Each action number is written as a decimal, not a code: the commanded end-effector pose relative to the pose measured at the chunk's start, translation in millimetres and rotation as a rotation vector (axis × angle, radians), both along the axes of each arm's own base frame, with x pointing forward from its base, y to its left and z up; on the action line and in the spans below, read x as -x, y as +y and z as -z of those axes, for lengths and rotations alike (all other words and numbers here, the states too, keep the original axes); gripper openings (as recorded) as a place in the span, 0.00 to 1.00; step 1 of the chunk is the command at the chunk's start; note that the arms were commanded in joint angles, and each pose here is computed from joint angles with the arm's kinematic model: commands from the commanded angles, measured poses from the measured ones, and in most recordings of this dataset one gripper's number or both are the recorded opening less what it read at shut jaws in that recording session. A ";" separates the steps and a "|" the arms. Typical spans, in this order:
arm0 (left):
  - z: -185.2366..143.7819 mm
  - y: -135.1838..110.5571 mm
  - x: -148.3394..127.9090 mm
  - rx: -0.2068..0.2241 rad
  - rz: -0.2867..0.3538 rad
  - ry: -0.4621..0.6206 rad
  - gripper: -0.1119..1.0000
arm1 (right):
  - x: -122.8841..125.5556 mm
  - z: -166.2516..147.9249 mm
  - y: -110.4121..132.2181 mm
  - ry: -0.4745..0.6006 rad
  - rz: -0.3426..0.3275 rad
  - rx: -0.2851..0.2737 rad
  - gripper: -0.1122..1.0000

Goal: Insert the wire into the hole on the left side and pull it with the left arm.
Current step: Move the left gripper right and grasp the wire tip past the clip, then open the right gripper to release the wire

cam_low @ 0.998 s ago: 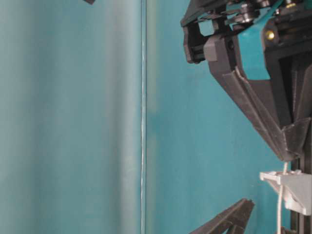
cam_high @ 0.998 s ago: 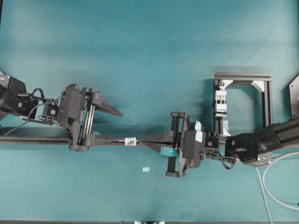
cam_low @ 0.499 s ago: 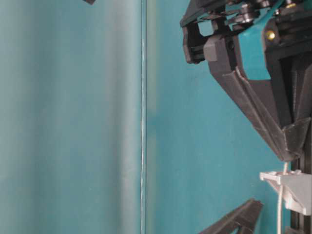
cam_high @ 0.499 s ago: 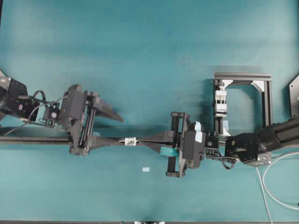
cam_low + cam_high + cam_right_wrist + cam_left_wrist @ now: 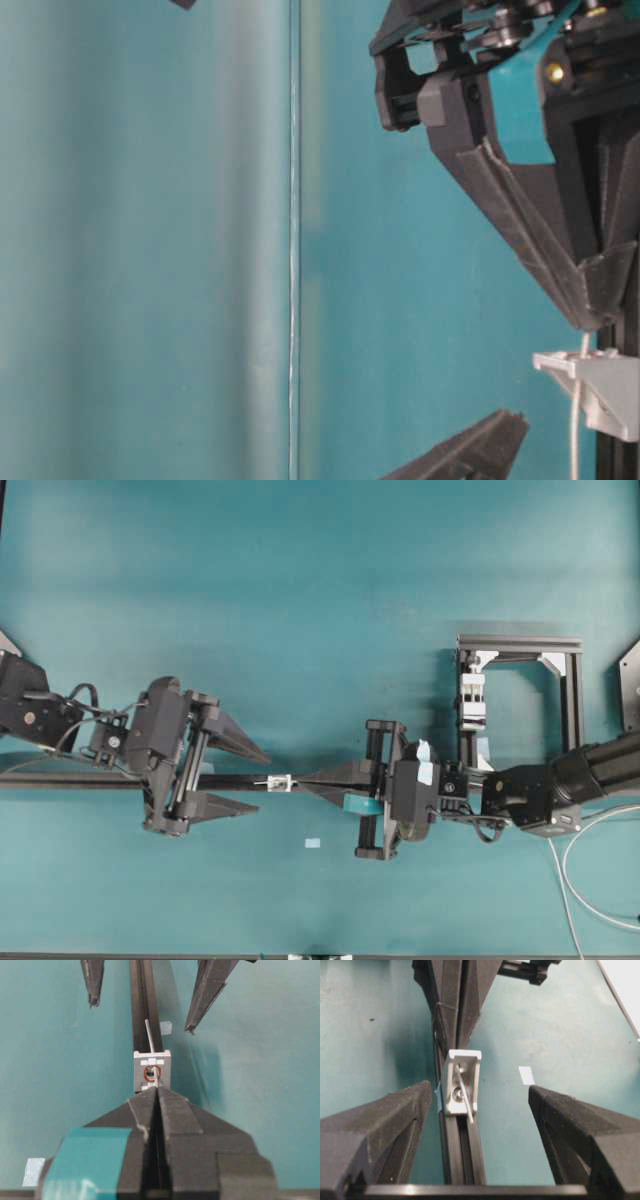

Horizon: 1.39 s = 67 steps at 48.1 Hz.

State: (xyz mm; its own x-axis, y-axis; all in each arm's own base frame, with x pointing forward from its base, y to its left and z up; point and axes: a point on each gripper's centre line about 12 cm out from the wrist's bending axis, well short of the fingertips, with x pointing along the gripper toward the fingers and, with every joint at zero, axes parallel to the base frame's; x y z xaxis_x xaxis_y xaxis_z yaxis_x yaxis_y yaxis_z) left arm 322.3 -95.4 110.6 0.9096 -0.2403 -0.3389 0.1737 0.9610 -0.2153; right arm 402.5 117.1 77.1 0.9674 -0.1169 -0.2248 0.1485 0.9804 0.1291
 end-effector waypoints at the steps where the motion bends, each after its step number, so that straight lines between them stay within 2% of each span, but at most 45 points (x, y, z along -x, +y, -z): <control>1: -7.0 -3.7 -7.0 0.011 0.002 -0.022 0.40 | -5.4 -10.9 -1.2 -0.032 0.007 -0.010 0.15; 5: -5.1 -3.2 -7.5 0.023 -0.005 -0.013 0.41 | -5.0 -10.5 -1.4 -0.031 0.007 -0.009 0.15; 13: -2.0 0.4 -6.6 0.089 -0.040 0.015 0.40 | -4.8 -11.1 -0.7 -0.032 0.006 -0.010 0.15; 18: -1.3 0.5 -6.0 0.105 -0.046 0.024 0.38 | -5.2 -10.9 -0.6 -0.032 0.006 -0.010 0.15; 26: 0.6 0.6 -5.3 0.105 -0.048 0.042 0.32 | -5.0 -11.1 -1.3 -0.032 0.007 -0.010 0.15; 33: 4.9 0.9 -5.3 0.096 -0.053 0.090 0.10 | -5.0 -10.5 -1.4 -0.031 0.007 -0.009 0.15; 38: 4.5 1.3 -5.5 0.095 -0.054 0.094 0.02 | -5.4 -11.0 -1.2 -0.034 0.008 -0.009 0.15; 67: 3.3 3.9 -5.7 0.090 -0.059 0.093 0.01 | -5.8 -11.8 -1.1 -0.036 0.011 -0.022 0.15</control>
